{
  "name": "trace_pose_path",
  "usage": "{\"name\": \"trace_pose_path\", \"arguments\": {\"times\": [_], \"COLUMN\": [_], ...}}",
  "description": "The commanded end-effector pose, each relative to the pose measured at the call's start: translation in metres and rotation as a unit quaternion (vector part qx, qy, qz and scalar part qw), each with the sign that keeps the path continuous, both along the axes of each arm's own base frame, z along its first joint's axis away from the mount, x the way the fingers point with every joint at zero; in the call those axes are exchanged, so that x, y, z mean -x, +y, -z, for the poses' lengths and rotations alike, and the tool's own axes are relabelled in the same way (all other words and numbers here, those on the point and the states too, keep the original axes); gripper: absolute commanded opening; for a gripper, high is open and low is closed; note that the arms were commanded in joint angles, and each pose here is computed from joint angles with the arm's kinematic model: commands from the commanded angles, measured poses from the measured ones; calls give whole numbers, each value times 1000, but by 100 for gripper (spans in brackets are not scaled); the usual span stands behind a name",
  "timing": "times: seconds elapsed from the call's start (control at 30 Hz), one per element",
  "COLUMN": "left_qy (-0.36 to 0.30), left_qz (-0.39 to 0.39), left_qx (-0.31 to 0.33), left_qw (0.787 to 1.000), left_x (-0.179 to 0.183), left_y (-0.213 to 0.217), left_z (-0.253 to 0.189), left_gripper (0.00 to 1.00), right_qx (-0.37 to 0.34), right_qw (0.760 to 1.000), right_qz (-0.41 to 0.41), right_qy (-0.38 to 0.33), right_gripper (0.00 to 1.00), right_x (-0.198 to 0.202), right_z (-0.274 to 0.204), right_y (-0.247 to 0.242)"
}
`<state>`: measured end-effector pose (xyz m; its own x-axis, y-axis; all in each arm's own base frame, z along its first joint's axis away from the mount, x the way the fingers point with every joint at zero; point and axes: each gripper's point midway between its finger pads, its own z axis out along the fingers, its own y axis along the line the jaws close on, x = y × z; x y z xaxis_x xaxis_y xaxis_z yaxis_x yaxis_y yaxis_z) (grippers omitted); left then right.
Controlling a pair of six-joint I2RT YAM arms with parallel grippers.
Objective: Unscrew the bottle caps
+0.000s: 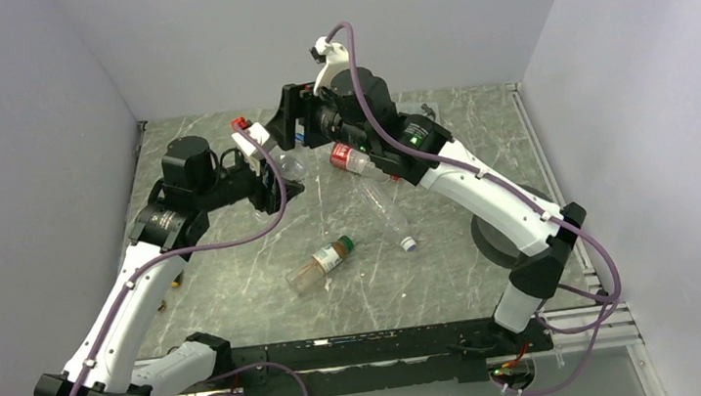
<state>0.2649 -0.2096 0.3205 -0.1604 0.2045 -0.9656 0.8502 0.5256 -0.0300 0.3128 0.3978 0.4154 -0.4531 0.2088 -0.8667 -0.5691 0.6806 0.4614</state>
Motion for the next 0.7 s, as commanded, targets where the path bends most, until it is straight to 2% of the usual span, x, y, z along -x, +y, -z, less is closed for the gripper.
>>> {"name": "trace_pose_path", "arguments": {"times": [0.0,0.23,0.43,0.67], "left_qy": [-31,-31,-28,-30], "left_qz": [-14,-24,-25,-35], "left_qx": [11,11,12,17], "left_qw": [999,999,999,999], "left_x": [-5,-10,-11,-15], "left_y": [2,3,2,3], "left_z": [-19,-20,-20,-25], "left_gripper": [6,6,6,6], "right_qx": [-19,-29,-43,-51], "right_qw": [1000,999,999,999], "right_qz": [21,19,11,-1], "right_qy": [-12,-12,-13,-9], "right_gripper": [75,64,36,15], "right_x": [8,14,16,19], "right_z": [-16,-15,-19,-19], "right_y": [-20,-25,-22,-18]}}
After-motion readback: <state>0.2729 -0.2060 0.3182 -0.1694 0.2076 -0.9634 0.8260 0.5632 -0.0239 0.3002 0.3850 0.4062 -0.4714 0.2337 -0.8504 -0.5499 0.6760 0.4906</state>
